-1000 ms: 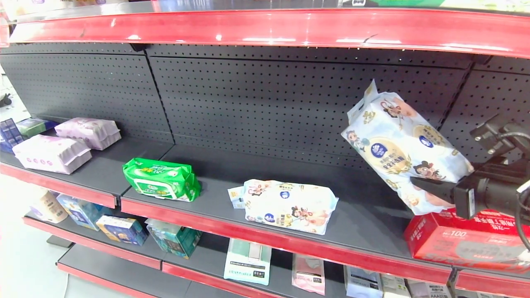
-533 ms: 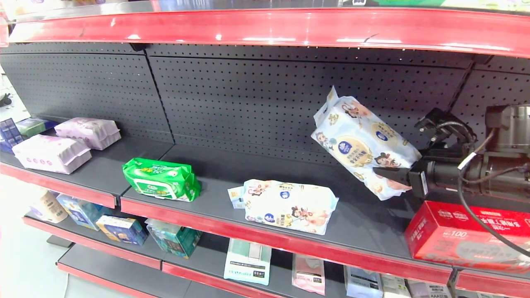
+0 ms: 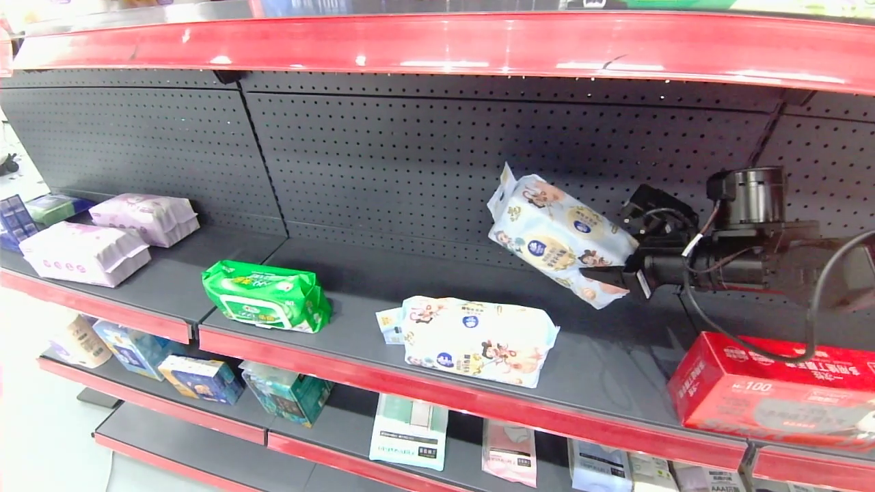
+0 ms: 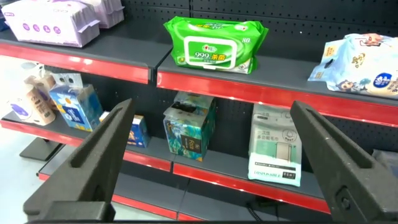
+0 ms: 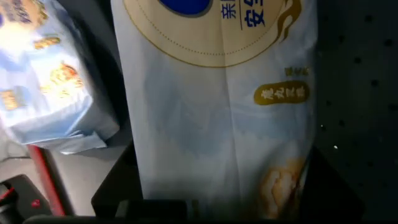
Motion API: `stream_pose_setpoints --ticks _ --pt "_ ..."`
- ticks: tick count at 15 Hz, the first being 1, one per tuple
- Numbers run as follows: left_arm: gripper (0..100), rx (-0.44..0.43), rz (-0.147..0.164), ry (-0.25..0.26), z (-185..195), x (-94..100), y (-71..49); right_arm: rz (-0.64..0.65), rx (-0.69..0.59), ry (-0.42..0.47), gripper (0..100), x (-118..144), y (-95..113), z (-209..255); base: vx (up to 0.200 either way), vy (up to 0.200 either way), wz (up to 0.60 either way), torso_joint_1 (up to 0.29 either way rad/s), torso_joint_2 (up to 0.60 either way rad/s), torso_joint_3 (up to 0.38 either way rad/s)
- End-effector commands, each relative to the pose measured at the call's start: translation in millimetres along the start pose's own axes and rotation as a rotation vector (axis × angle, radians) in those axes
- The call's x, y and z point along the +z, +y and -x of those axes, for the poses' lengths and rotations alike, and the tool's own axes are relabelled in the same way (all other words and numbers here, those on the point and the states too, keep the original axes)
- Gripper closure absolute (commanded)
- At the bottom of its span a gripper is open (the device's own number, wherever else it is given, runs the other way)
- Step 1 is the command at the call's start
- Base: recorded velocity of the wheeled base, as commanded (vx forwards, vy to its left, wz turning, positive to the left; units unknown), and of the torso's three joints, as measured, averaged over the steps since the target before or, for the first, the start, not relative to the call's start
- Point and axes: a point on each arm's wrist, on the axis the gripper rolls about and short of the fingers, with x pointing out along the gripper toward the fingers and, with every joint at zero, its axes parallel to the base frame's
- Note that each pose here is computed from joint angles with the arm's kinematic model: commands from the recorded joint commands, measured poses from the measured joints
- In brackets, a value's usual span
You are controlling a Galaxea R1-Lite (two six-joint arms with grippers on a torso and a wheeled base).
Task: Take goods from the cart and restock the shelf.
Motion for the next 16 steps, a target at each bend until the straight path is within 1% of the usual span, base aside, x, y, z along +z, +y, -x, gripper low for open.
stream_pose_setpoints --ticks 1,4,6,9,11,13,15,16 --pt "0 0.000 0.000 0.001 -0.1 0.0 0.0 0.012 0.031 0.042 100 -16.5 -2.0 -22.9 0.000 0.000 0.00 0.000 0.00 0.000" --pt "0 0.000 0.000 0.001 -0.1 0.0 0.0 0.016 0.048 0.068 100 -25.9 -0.7 -32.3 0.000 0.000 0.00 0.000 0.00 0.000" --pt "0 0.000 0.000 0.001 -0.1 0.0 0.0 -0.003 0.037 0.085 100 -32.6 -6.1 -35.0 0.000 0.000 0.00 0.000 0.00 0.000" --pt "0 0.000 0.000 0.001 -0.1 0.0 0.0 -0.003 0.036 0.112 100 -38.5 -4.6 -44.0 0.000 0.000 0.00 0.000 0.00 0.000" --pt "0 0.000 0.000 0.001 -0.1 0.0 0.0 0.032 0.024 0.127 100 -35.6 -1.5 -49.7 0.000 0.000 0.00 0.000 0.00 0.000" --pt "0 0.000 0.000 0.001 -0.1 0.0 0.0 0.051 0.034 0.117 100 -31.1 1.3 -55.9 0.000 0.000 0.00 0.000 0.00 0.000" --pt "0 0.000 0.000 0.001 -0.1 0.0 0.0 0.062 0.051 0.115 100 -28.1 5.1 -61.3 0.000 0.000 0.00 0.000 0.00 0.000" --pt "0 0.000 0.000 0.001 -0.1 0.0 0.0 0.066 0.075 0.130 100 -26.1 8.1 -63.4 0.000 0.000 0.00 0.000 0.00 0.000"
